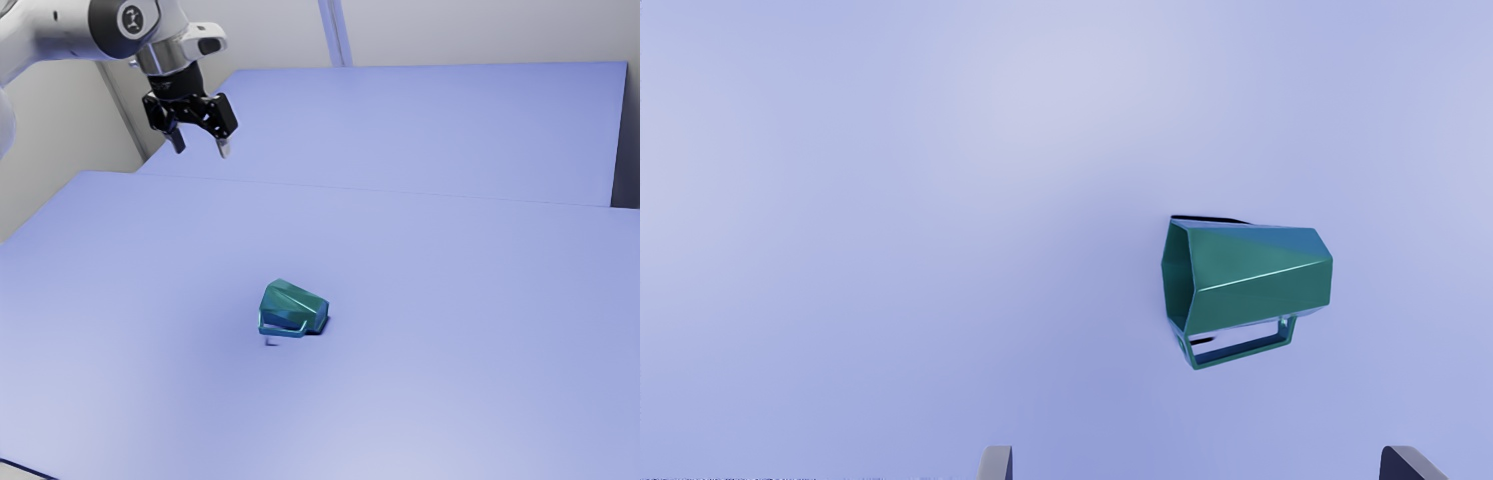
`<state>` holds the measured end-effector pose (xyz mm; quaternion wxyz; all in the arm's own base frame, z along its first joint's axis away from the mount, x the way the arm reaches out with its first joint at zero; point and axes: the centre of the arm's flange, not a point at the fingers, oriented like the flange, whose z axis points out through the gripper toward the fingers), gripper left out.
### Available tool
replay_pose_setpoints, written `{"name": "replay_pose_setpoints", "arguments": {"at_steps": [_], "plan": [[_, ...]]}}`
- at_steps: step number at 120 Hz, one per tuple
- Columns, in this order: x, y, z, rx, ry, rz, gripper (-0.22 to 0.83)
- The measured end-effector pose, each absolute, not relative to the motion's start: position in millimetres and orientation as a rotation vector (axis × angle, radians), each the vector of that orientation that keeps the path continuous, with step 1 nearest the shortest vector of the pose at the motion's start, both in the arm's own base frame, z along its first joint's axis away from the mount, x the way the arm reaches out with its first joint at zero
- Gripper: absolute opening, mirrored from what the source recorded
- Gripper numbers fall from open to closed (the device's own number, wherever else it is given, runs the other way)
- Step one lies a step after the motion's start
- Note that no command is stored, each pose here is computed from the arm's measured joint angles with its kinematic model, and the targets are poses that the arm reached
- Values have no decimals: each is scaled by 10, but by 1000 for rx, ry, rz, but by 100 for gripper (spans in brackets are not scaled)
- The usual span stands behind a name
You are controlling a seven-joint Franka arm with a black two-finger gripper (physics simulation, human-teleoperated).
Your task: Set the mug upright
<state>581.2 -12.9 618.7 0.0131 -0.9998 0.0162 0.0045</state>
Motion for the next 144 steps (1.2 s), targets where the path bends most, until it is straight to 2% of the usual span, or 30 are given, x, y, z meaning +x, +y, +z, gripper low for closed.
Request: {"name": "replay_pose_setpoints", "arguments": {"at_steps": [27, 44, 74, 98, 118, 144], "plan": [[5784, -103, 6198, -3125, 39, 20, 62], [5775, 151, 5974, -3207, -56, 86, 62], [5655, 352, 5115, -3372, -239, 220, 62], [5570, 382, 4476, -3485, -350, 394, 62], [5557, 282, 4030, -3624, -290, 403, 62], [5604, 322, 3577, -3789, -152, 302, 62]]}}
